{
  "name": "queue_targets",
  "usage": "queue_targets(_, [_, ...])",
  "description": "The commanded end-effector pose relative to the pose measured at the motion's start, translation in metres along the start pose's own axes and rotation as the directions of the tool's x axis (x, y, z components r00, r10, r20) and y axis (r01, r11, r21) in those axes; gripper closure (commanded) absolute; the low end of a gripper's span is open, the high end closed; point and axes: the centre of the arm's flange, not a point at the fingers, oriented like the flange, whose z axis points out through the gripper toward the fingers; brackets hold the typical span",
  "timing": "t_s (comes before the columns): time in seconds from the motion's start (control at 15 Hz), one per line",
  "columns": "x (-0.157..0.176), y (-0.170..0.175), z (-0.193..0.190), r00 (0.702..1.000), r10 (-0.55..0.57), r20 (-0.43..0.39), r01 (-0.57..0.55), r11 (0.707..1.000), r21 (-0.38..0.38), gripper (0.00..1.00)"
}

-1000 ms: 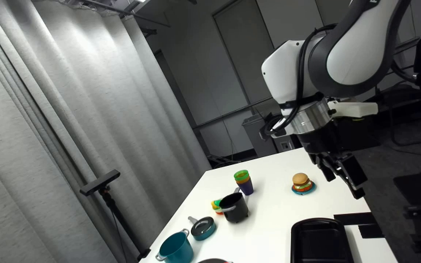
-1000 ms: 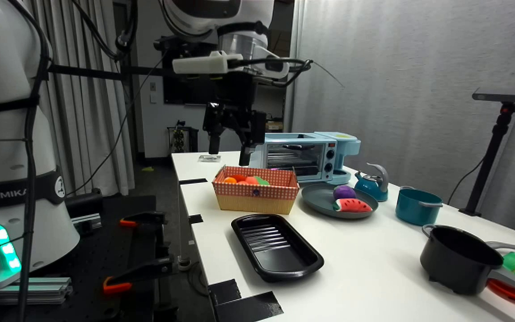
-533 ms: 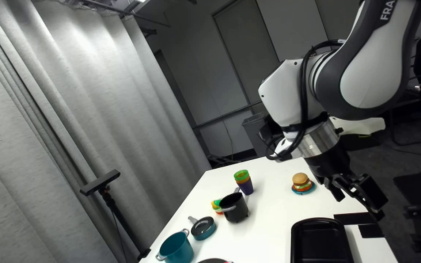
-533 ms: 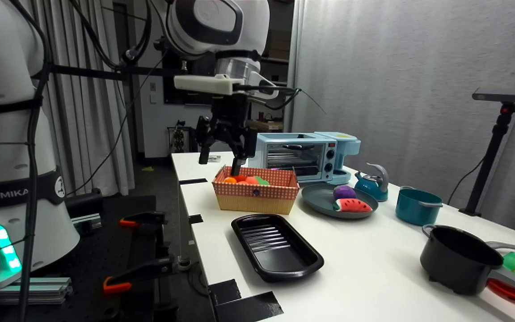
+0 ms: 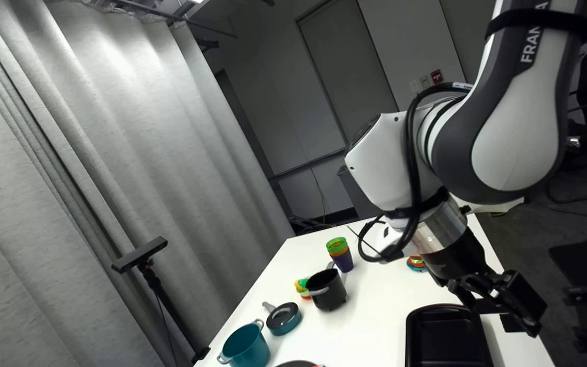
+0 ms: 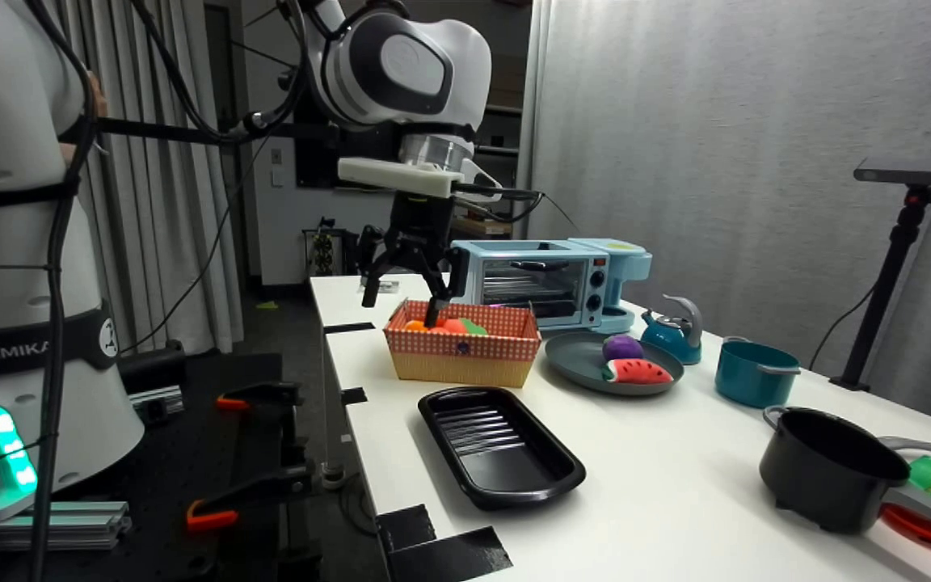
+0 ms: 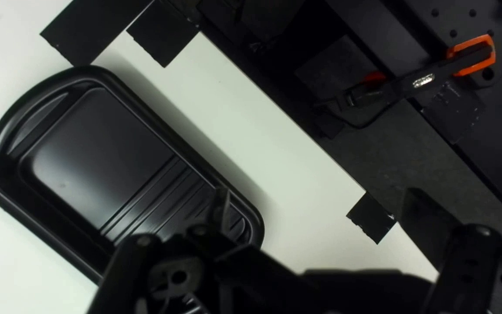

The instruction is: Get the orange object from the brown box and put it on the black tray

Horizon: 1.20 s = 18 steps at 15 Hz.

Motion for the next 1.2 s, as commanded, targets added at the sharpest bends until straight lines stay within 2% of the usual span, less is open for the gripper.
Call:
queue_targets(0.0, [0.042, 0.012, 0.006, 0.998, -0.063, 0.008, 0.063, 0.998, -0.022, 0.0])
queue_targets(0.6, [0.102, 0.017, 0.017, 0.985, -0.173, 0.006, 0.173, 0.981, -0.088, 0.0])
queue_targets(1.13, [0.153, -0.01, -0.001, 0.955, -0.295, -0.013, 0.289, 0.943, -0.168, 0.0])
